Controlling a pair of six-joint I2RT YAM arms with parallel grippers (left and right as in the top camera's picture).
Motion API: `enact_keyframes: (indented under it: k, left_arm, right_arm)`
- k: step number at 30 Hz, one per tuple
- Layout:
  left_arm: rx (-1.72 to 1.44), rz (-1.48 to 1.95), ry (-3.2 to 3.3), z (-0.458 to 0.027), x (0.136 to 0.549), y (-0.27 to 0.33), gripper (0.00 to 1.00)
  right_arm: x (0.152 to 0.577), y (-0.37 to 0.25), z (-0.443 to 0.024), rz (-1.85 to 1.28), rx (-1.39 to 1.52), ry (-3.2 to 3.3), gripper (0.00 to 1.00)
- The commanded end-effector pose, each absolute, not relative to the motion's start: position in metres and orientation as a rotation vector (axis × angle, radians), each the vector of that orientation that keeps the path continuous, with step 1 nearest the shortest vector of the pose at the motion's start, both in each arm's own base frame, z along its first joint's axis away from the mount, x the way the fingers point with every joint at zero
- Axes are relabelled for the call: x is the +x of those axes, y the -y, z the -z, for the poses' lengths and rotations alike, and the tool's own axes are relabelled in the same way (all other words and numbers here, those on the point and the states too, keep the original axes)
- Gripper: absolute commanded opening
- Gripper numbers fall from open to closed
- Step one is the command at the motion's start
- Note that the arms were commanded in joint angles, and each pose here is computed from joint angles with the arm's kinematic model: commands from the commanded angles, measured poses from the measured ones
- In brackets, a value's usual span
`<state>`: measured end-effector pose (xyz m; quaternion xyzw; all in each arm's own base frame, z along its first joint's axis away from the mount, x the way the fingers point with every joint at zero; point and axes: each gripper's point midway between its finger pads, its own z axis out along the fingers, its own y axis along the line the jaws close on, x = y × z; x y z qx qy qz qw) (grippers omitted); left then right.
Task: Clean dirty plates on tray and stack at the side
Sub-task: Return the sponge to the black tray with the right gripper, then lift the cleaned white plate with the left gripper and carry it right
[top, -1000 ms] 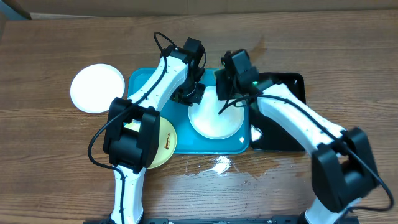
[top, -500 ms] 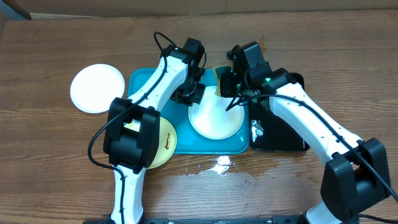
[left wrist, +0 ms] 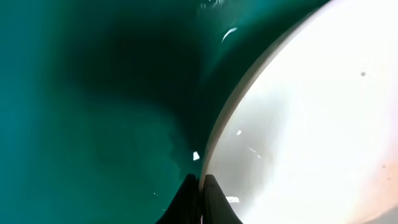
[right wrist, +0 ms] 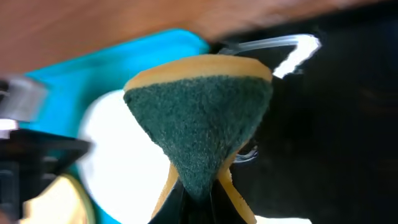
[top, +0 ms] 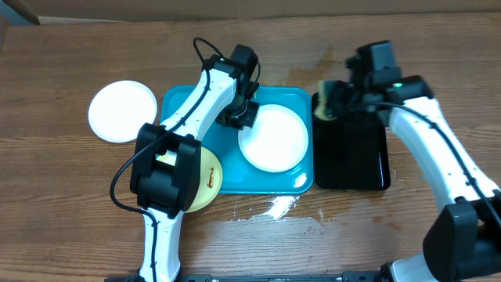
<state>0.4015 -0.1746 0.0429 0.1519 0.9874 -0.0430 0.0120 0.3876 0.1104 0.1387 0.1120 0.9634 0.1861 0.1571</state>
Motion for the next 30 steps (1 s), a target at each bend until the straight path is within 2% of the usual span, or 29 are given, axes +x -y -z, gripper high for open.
enact_keyframes:
  k: [1, 9, 20, 30]
  left_arm:
    - [0.439, 0.140, -3.031, -0.064, 0.417, 0.179, 0.04]
    - [0.429, 0.339, -3.028, -0.096, 0.419, 0.185, 0.04]
    - [0.345, 0.746, -2.992, -0.111, 0.425, 0.170, 0.04]
    - [0.335, 0.765, -2.987, -0.113, 0.426, 0.172, 0.04]
  right_arm:
    - [0.384, -0.091, -0.149, -0.436, 0.336, -2.752, 0.04]
    - [0.355, -0.060, -0.134, -0.234, 0.396, -2.876, 0.04]
    - [0.350, -0.045, -0.131, -0.107, 0.407, -2.892, 0.04]
    - [0.358, -0.030, -0.133, -0.014, 0.431, -2.844, 0.04]
